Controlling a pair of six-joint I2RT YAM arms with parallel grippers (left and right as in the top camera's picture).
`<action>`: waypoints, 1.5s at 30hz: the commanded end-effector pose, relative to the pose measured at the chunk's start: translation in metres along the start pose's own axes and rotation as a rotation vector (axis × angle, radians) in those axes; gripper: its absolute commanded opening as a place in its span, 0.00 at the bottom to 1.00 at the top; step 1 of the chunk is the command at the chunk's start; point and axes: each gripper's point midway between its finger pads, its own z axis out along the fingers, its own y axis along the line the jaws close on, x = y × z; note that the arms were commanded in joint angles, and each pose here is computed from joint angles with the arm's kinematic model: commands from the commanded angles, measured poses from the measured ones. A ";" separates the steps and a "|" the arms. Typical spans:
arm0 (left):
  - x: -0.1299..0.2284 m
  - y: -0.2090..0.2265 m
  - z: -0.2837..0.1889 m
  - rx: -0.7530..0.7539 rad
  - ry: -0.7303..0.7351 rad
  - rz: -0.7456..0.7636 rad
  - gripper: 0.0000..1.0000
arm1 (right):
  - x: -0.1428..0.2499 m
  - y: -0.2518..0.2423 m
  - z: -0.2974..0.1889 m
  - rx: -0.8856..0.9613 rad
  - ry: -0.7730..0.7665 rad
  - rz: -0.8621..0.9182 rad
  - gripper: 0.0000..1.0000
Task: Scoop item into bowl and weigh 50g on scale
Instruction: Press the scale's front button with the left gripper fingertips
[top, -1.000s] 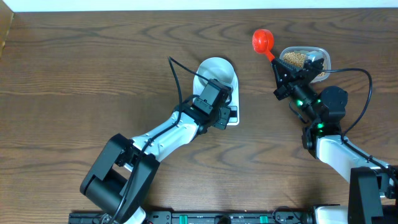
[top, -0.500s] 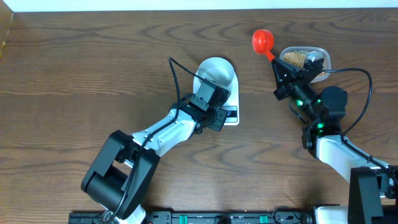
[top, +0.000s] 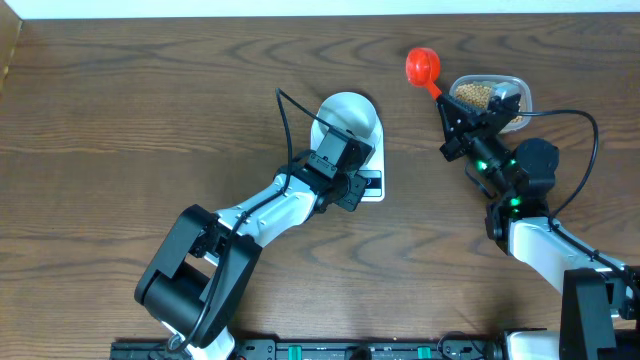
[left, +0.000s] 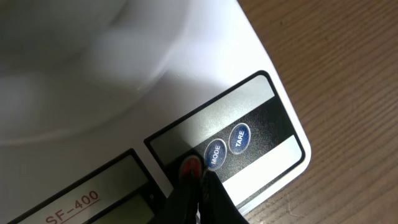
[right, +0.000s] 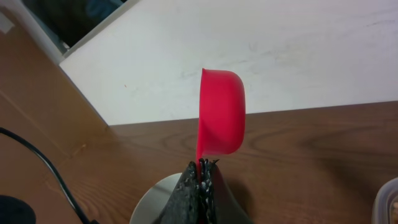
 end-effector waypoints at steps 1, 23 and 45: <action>-0.004 0.001 0.004 0.000 -0.001 0.016 0.07 | -0.006 -0.002 0.002 0.008 -0.010 -0.018 0.01; -0.017 0.003 0.001 -0.018 -0.028 0.019 0.07 | -0.002 -0.004 0.002 0.016 0.005 -0.009 0.01; -0.021 0.004 0.001 -0.025 -0.043 0.033 0.07 | -0.001 -0.004 0.002 0.015 0.006 -0.009 0.01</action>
